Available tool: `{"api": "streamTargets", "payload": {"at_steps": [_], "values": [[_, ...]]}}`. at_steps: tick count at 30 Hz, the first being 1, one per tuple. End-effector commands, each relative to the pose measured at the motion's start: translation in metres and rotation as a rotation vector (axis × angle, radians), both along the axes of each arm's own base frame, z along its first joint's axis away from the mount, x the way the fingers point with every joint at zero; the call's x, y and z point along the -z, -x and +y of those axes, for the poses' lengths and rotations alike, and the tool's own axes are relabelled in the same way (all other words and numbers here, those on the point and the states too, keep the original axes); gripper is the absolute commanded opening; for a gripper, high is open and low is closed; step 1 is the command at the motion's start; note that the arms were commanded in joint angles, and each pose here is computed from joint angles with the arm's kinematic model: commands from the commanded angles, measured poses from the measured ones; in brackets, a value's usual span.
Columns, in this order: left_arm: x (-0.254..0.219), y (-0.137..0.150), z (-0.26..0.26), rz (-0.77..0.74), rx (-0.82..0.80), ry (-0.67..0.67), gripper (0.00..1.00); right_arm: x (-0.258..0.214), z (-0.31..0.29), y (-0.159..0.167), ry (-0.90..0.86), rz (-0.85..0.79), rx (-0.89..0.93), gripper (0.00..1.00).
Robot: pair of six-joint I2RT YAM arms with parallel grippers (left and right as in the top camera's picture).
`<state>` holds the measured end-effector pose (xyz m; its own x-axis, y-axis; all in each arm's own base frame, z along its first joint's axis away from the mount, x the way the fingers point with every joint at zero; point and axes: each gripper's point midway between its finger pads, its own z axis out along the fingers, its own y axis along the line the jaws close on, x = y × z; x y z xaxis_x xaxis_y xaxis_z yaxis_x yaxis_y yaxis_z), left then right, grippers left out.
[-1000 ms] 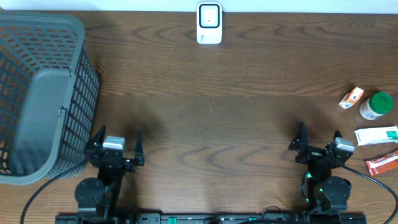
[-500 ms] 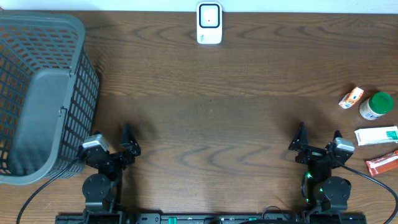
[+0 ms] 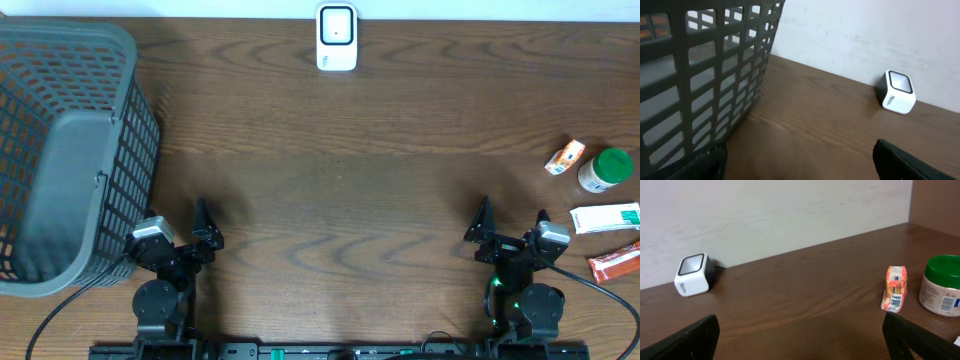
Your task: Scan the item barcode
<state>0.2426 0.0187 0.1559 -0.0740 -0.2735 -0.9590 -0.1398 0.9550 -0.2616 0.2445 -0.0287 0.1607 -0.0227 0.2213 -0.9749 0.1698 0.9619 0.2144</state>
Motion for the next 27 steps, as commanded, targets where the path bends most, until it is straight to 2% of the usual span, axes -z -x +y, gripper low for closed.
{"api": "streamTargets", "payload": {"at_steps": [1, 4, 9, 27], "values": [[0.018, 0.000, -0.003, 0.044, 0.020, -0.023, 0.91, 0.000, 0.001, 0.000, 0.014, 0.003, -0.004, 0.99], [0.019, -0.001, -0.006, 0.047, 0.039, -0.029, 0.91, 0.000, 0.001, 0.000, 0.014, 0.003, -0.004, 0.99], [0.019, -0.001, -0.020, 0.054, 0.131, -0.143, 0.91, 0.000, 0.001, 0.000, 0.014, 0.002, -0.004, 0.99], [0.019, -0.001, -0.024, 0.054, 0.142, -0.146, 0.91, 0.000, 0.001, 0.000, 0.014, 0.002, -0.004, 0.99]]}}
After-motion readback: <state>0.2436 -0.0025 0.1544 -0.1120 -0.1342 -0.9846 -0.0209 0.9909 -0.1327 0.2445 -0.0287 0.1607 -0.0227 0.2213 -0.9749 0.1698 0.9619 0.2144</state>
